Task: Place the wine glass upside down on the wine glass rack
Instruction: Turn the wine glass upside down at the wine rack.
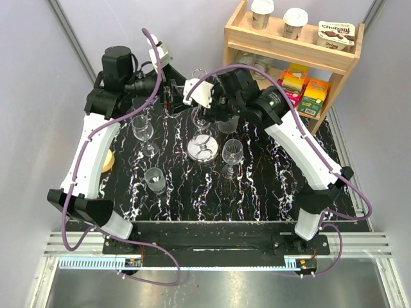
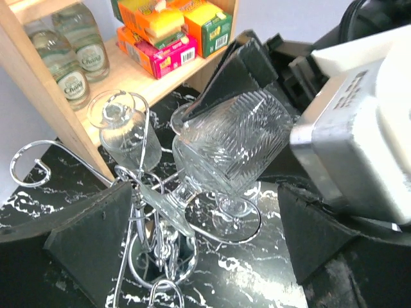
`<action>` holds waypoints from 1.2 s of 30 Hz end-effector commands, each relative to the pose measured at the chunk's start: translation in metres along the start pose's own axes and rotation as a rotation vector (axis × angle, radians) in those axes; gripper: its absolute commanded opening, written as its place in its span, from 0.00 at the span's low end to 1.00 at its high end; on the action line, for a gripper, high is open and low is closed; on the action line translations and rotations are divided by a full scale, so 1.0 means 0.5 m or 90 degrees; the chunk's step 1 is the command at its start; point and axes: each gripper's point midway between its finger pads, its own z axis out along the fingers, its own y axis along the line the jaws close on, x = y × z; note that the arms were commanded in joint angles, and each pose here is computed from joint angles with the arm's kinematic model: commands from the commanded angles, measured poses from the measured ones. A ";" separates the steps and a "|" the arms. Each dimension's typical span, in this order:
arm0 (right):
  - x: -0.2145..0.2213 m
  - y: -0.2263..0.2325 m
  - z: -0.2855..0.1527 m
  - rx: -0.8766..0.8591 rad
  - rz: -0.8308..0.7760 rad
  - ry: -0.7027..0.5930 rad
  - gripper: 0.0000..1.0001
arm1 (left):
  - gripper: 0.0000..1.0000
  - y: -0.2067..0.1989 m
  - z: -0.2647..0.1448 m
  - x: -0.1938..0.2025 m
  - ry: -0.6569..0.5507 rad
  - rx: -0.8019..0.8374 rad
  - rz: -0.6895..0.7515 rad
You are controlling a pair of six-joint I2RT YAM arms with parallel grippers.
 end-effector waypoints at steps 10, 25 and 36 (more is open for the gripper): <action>-0.029 -0.053 -0.066 0.100 0.060 -0.057 0.00 | 0.99 0.007 -0.071 -0.090 -0.090 -0.031 0.041; -0.065 -0.071 -0.108 0.118 0.083 -0.139 0.00 | 0.99 0.033 -0.067 -0.016 -0.053 -0.005 0.081; -0.095 -0.060 -0.150 0.058 0.101 -0.231 0.00 | 0.99 -0.016 -0.067 -0.025 -0.093 0.135 0.115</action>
